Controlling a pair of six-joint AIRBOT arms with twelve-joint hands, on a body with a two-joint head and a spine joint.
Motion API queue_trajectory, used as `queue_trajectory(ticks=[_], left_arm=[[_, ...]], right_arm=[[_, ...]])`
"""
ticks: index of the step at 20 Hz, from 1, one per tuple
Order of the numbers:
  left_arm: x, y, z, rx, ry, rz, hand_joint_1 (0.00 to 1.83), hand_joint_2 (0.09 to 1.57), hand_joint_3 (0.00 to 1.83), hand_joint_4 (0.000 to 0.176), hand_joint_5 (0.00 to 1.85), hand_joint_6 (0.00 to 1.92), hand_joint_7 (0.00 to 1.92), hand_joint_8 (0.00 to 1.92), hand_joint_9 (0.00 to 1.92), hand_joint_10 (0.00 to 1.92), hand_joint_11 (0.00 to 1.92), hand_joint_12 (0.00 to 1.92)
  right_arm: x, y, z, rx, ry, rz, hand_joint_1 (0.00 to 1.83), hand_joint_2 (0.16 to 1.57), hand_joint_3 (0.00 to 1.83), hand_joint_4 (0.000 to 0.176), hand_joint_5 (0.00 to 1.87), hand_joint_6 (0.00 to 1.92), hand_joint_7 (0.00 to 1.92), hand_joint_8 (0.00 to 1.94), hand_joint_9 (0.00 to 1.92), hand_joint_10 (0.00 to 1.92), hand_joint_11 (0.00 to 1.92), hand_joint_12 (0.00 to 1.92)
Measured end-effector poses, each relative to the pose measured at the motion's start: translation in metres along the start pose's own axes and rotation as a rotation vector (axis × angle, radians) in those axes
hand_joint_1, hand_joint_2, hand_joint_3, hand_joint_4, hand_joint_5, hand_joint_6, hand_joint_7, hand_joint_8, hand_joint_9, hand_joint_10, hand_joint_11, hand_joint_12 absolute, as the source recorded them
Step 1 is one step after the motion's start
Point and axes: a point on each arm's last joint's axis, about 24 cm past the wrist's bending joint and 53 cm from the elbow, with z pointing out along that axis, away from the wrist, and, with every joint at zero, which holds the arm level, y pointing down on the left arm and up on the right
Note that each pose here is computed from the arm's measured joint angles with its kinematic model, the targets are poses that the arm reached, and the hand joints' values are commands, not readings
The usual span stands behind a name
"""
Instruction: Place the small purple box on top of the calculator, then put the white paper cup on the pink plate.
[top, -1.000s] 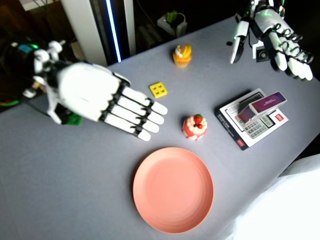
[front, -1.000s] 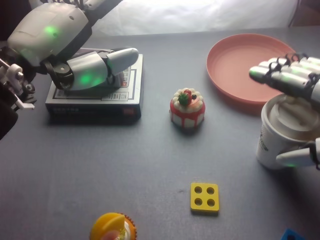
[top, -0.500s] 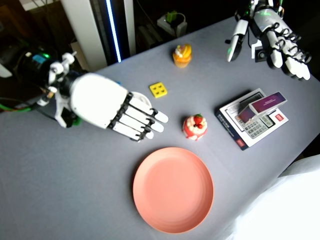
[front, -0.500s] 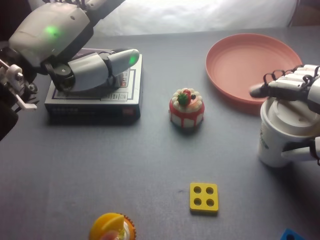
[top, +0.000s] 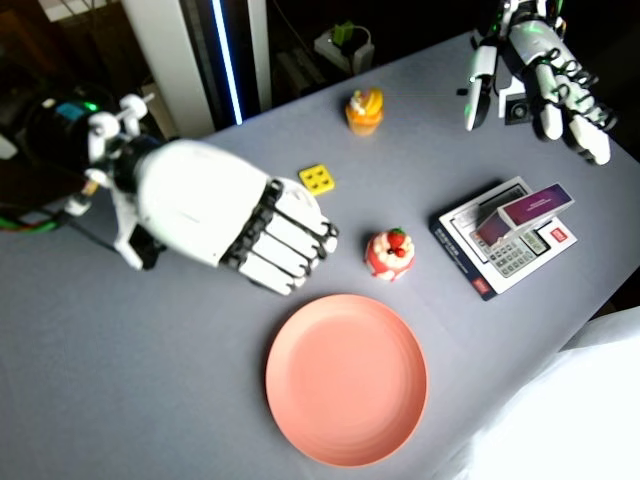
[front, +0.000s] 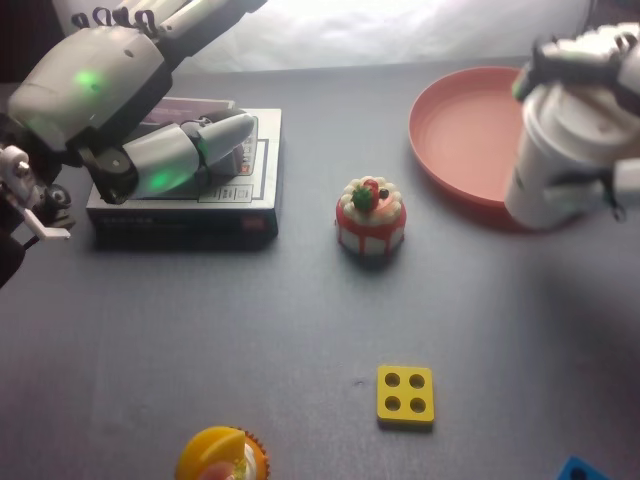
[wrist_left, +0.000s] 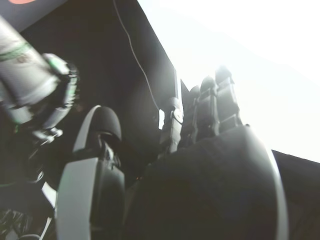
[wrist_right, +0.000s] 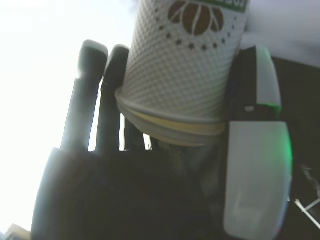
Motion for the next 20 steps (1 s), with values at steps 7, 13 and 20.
queue_trajectory(ticks=[7,13,20], left_arm=[[0.002,0.0,-0.004,0.005,0.003,-0.015,0.5,1.35,0.0,0.114,0.08,0.0,0.0,0.0,0.0,0.0,0.0,0.0],[0.0,0.0,-0.003,0.02,-0.006,-0.032,0.48,1.37,0.01,0.11,0.06,0.0,0.0,0.0,0.0,0.0,0.0,0.0],[0.0,-0.003,-0.003,0.04,-0.017,-0.058,0.5,1.37,0.0,0.135,0.07,0.0,0.0,0.0,0.0,0.0,0.0,0.0]], right_arm=[[-0.014,-0.04,0.063,0.145,-0.03,0.054,1.17,1.27,0.0,0.0,0.26,1.21,0.28,1.3,0.32,1.6,0.25,1.92],[-0.015,-0.071,0.076,0.241,-0.027,0.099,1.24,1.21,0.0,0.0,0.25,1.25,0.23,1.16,0.27,1.42,0.19,1.91],[-0.01,-0.083,0.077,0.281,-0.014,0.145,1.06,1.13,0.0,0.042,0.06,0.17,0.08,0.1,0.09,0.96,0.0,1.36]])
